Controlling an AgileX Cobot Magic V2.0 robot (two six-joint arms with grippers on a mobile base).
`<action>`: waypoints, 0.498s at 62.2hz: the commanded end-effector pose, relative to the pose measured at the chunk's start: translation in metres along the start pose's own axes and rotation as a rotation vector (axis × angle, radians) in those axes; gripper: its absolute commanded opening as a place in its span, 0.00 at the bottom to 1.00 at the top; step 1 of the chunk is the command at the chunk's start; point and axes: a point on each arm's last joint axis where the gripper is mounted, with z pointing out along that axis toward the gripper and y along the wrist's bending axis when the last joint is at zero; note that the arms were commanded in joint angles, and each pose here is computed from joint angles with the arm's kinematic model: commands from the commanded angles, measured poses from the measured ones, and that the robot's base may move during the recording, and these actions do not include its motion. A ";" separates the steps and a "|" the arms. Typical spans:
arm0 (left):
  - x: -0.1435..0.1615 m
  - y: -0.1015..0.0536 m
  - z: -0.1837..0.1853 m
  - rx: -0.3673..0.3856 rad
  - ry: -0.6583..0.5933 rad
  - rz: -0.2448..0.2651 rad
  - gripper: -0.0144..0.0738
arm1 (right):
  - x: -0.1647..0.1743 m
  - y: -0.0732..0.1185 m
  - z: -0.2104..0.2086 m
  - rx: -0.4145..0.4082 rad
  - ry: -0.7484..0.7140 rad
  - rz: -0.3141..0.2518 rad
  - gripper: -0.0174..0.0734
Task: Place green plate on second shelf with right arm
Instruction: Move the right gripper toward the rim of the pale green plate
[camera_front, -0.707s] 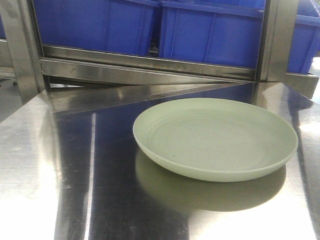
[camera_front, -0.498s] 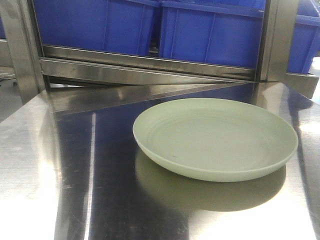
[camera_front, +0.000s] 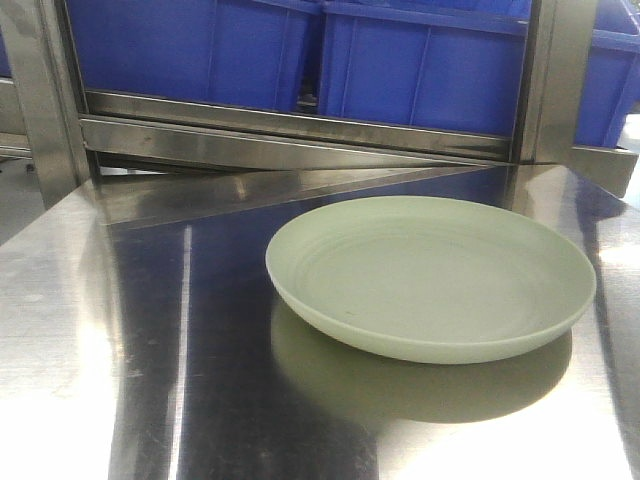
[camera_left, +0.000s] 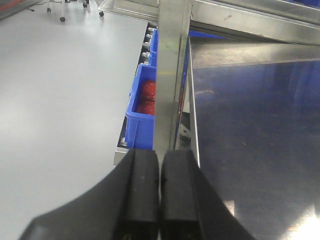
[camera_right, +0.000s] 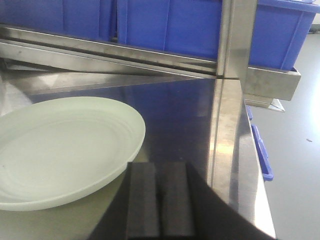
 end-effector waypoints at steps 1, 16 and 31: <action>0.003 -0.001 0.002 0.020 -0.055 0.003 0.30 | -0.011 0.000 -0.002 0.001 -0.108 -0.011 0.25; 0.003 -0.001 0.002 0.020 -0.055 0.003 0.30 | -0.011 0.000 -0.002 0.001 -0.108 -0.011 0.25; 0.003 -0.001 0.002 0.020 -0.055 0.003 0.30 | -0.011 0.000 -0.002 0.001 -0.109 -0.011 0.25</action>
